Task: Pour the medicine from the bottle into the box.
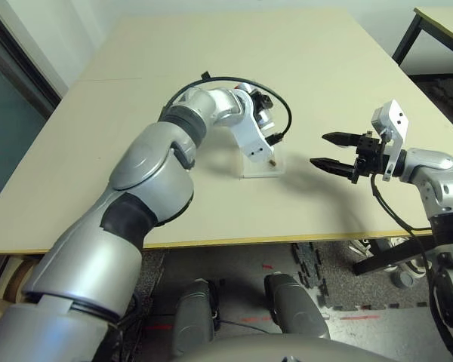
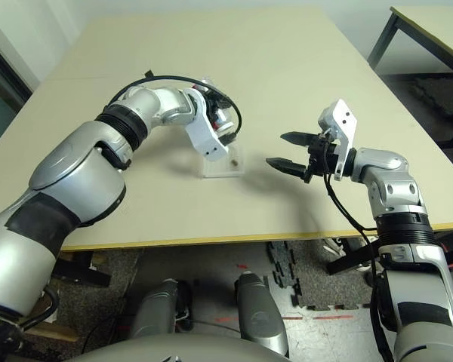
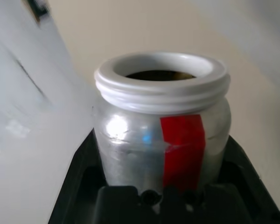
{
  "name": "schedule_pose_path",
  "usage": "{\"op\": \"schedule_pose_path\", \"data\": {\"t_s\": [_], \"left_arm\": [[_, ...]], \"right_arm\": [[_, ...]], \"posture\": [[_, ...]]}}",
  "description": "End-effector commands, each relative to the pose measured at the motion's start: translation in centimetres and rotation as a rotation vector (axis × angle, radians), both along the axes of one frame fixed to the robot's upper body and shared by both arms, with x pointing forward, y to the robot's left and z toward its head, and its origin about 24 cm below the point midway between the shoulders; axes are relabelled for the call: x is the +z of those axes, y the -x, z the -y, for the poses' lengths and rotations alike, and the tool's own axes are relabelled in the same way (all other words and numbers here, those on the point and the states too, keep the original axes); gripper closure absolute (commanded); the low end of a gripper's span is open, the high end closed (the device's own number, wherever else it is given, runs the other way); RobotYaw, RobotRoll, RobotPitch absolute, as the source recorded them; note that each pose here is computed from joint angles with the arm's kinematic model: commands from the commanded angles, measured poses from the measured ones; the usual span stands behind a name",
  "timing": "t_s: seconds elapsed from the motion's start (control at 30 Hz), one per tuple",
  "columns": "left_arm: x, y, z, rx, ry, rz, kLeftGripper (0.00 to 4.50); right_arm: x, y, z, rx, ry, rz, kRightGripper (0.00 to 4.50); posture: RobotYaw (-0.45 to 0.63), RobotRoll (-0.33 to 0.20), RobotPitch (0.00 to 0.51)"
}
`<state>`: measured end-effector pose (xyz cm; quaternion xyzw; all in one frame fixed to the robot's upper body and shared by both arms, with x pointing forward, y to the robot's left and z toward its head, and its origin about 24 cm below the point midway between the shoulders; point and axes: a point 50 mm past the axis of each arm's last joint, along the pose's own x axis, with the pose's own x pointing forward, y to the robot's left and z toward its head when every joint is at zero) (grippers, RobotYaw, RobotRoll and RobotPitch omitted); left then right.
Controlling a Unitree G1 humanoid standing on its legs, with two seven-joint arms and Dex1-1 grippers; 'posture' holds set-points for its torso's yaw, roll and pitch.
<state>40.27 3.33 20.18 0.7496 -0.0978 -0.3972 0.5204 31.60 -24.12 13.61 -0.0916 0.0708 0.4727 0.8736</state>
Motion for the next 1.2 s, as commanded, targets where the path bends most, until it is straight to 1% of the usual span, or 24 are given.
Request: {"op": "schedule_pose_path", "data": {"t_s": [0.03, 0.17, 0.27, 0.43, 0.63, 0.73, 0.87, 0.97, 1.2], "left_arm": [[0.1, -0.3, -1.5, 0.135, 0.279, -0.260, 1.74], [0.4, -0.8, -3.3, 0.265, 0.567, -0.464, 1.74], [0.3, -1.1, -4.8, 0.354, 0.724, -0.550, 1.74], [-0.2, -1.6, -7.4, 0.485, 0.950, -0.620, 1.74], [-0.4, -1.8, -9.3, 0.572, 1.220, -0.692, 1.74], [-0.6, -1.8, -10.1, 0.582, 1.322, -0.706, 1.74], [-1.5, -1.6, -11.7, 0.610, 1.439, -0.688, 1.74], [-2.5, -1.3, -12.2, 0.600, 1.476, -0.692, 1.74], [-4.9, -0.6, -12.8, 0.617, 1.505, -0.693, 1.74]], "right_arm": [[0.0, 0.0, 0.0, 0.007, -0.010, 0.006, 0.00], [0.1, 0.0, -0.1, 0.033, 0.021, 0.019, 0.00], [0.2, 0.0, -0.2, 0.048, 0.037, 0.026, 0.00], [0.2, 0.0, -0.3, 0.077, 0.076, 0.037, 0.00], [0.3, -0.1, -0.4, 0.087, 0.085, 0.042, 0.00], [0.3, -0.1, -0.4, 0.090, 0.086, 0.042, 0.00], [0.3, 0.0, -0.3, 0.093, 0.091, 0.038, 0.00], [0.3, -0.1, -0.4, 0.096, 0.095, 0.037, 0.00], [0.3, -0.1, -0.5, 0.105, 0.104, 0.041, 0.00]], "posture": [[-0.29, 0.000, 0.092], [-0.28, 0.000, 0.092], [-0.28, 0.000, 0.092], [-0.27, 0.000, 0.092], [-0.26, 0.000, 0.090], [-0.25, 0.000, 0.091], [-0.25, 0.000, 0.094], [-0.25, 0.000, 0.094], [-0.25, 0.000, 0.094]]}}
